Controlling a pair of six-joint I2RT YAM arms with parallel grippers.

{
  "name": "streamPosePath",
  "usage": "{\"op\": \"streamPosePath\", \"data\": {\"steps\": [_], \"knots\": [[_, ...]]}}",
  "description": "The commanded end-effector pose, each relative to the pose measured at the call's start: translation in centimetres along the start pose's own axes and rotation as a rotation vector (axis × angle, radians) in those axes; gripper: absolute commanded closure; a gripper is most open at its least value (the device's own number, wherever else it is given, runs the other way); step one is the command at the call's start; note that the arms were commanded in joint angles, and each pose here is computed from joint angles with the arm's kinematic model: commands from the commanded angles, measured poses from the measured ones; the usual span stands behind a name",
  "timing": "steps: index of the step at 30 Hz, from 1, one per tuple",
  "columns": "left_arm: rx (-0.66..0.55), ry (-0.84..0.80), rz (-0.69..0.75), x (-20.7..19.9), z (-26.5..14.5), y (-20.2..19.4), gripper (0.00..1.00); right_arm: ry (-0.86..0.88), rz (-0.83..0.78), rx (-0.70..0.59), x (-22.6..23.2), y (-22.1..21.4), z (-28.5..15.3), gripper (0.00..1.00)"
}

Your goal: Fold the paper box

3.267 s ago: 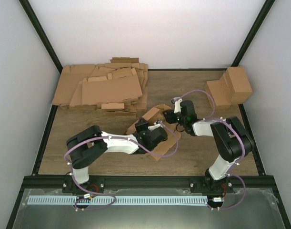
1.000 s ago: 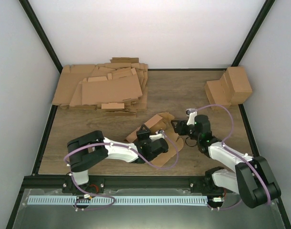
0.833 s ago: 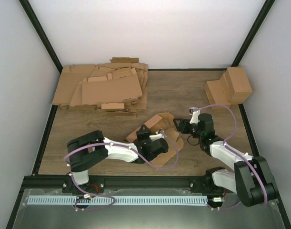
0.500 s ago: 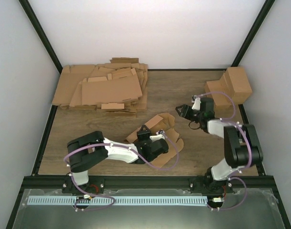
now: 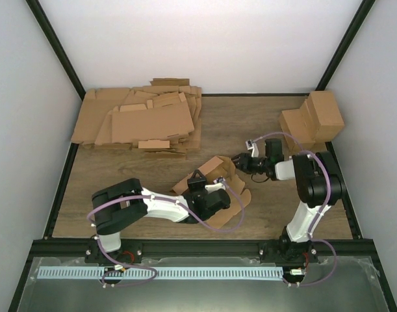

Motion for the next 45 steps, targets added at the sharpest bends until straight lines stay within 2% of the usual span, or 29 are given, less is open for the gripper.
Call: {"op": "streamPosePath", "data": {"steps": [1,6,21,30,36,45], "knots": [[-0.01,0.009,-0.013,0.2,-0.2,0.3,0.96,0.156,-0.141,0.05,3.2,-2.1,-0.3,0.58],[-0.013,0.01,-0.014,0.4,-0.3,0.3,0.96,0.162,-0.194,0.053,3.4,-3.5,-0.3,0.58],[-0.039,-0.003,-0.03,1.0,-0.6,0.5,0.96,0.113,-0.368,-0.075,3.4,-5.8,-1.0,0.58],[-0.054,-0.008,-0.027,1.1,-1.0,0.7,0.96,0.065,-0.43,-0.114,4.0,-5.2,-0.5,0.58],[-0.057,-0.012,-0.025,0.9,-1.1,0.6,0.96,0.012,-0.478,-0.141,4.1,-5.0,0.3,0.48],[-0.066,-0.023,-0.024,0.7,-1.2,0.8,0.96,-0.042,-0.595,-0.265,4.9,-4.3,1.1,0.51]]}}
Point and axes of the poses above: each gripper's point midway between its finger pads, its own z axis out along the fingers, its own x axis along the line the jaws close on, y = z × x, the point moved 3 cm from there along -z, back along the fingers, and after that the axes turned 11 degrees about z, right-handed, at the moved point
